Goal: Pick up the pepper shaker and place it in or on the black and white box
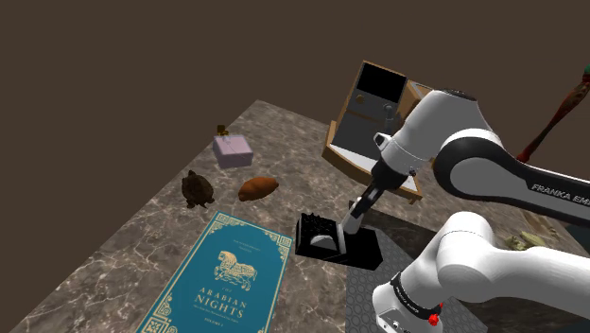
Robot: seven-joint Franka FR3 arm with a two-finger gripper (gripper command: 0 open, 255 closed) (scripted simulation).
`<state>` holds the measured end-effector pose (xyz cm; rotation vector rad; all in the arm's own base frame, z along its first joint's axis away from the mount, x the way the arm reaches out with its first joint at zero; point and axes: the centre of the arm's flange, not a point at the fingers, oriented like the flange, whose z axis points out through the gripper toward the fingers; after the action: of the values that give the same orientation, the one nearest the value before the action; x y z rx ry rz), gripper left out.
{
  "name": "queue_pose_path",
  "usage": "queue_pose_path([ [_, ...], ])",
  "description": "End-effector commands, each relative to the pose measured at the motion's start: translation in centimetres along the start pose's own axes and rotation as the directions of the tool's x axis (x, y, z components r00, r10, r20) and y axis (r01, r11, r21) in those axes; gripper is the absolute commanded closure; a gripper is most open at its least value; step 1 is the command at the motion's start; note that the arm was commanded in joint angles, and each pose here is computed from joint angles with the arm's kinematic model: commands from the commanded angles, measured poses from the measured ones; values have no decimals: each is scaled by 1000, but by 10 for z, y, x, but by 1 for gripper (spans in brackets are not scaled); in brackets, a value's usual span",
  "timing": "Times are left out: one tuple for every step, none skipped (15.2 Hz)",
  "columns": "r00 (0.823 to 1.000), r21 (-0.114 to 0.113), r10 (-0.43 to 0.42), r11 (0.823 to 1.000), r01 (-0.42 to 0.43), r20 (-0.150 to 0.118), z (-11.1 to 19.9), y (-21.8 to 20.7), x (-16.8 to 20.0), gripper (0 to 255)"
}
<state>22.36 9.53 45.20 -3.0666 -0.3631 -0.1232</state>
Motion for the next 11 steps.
queue_pose_path([
  [1000,0,0,1000,0,0,3,0,0,255],
  [1000,0,0,1000,0,0,3,0,0,255],
  [1000,0,0,1000,0,0,3,0,0,255],
  [1000,0,0,1000,0,0,3,0,0,255],
  [1000,0,0,1000,0,0,3,0,0,255],
  [1000,0,0,1000,0,0,3,0,0,255],
  [1000,0,0,1000,0,0,3,0,0,0],
  [1000,0,0,1000,0,0,3,0,0,0],
  [1000,0,0,1000,0,0,3,0,0,0],
  [1000,0,0,1000,0,0,3,0,0,0],
  [1000,0,0,1000,0,0,3,0,0,0],
])
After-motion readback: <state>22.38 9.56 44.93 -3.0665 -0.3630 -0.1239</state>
